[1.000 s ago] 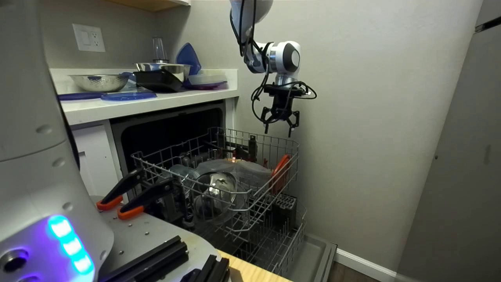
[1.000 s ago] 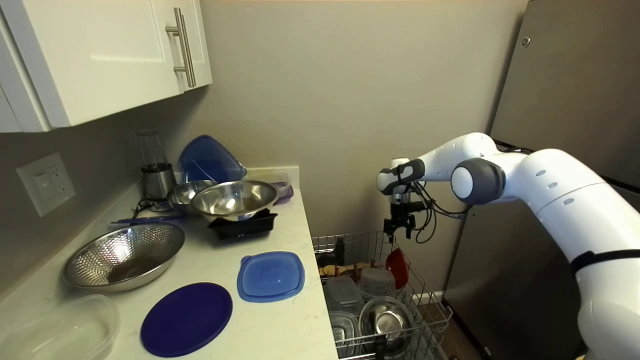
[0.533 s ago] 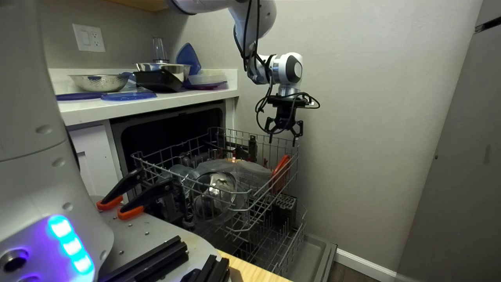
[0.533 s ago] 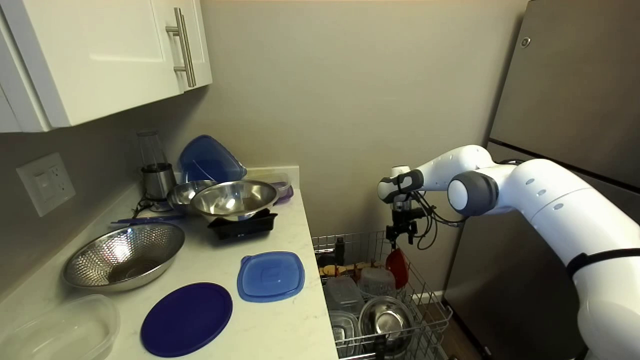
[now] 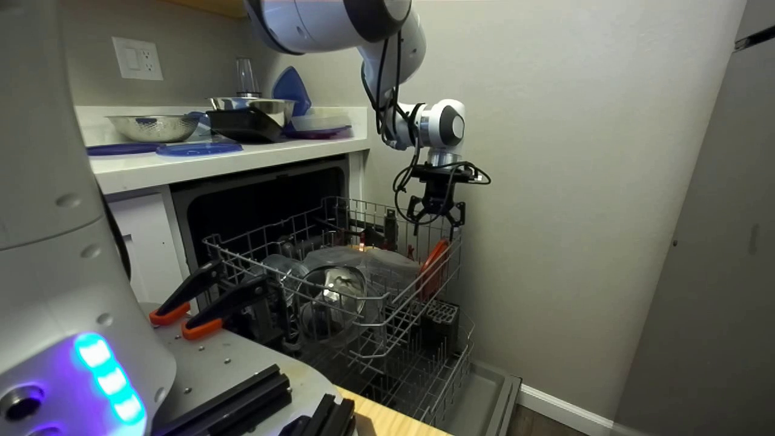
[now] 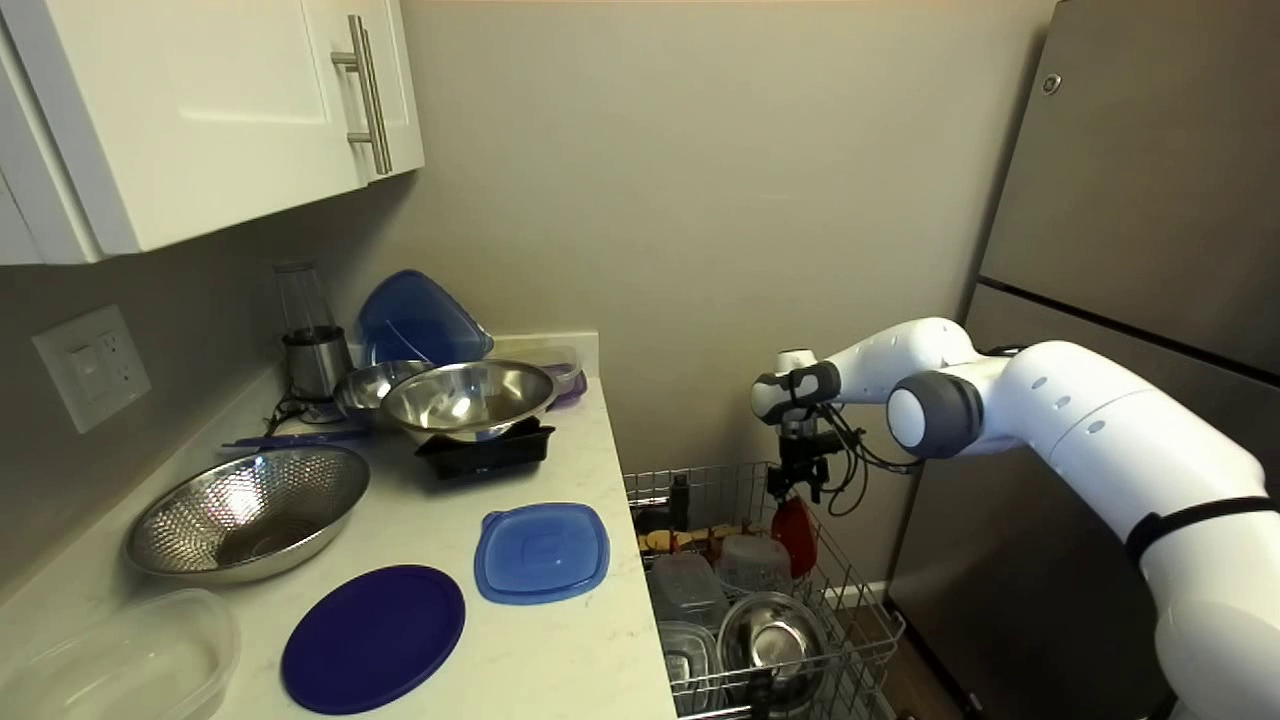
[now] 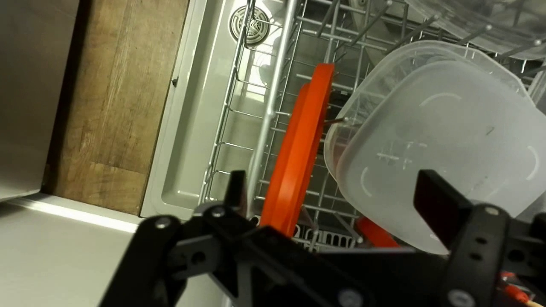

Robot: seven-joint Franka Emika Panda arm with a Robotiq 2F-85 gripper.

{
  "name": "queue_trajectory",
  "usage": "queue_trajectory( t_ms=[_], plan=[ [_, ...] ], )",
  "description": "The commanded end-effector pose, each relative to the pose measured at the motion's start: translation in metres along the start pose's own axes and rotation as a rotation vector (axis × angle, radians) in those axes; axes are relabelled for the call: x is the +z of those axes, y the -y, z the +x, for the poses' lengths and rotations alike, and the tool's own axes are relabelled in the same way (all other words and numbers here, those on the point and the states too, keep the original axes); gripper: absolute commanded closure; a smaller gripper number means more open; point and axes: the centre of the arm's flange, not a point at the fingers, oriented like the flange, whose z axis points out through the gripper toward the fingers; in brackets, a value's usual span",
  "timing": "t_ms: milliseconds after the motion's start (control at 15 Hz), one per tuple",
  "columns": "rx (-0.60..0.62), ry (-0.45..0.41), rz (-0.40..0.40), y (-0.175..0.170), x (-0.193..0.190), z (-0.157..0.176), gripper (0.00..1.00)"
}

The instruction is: Remove the red lid from the dishwasher and place it on the counter.

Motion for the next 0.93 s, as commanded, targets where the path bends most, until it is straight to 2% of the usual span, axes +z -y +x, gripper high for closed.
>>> queue_trajectory(
  t_ms=[0, 267, 600, 867],
  plan=[
    [0.019, -0.017, 0.002, -0.002, 0.009, 0.01, 0.0],
    [0.039, -0.036, 0.004, -0.003, 0.011, 0.006, 0.0],
    [0.054, -0.075, 0.064, 0.007, -0.003, 0.01, 0.0],
    [0.06, -0.099, 0.071, 0.012, -0.01, 0.012, 0.0]
  ],
)
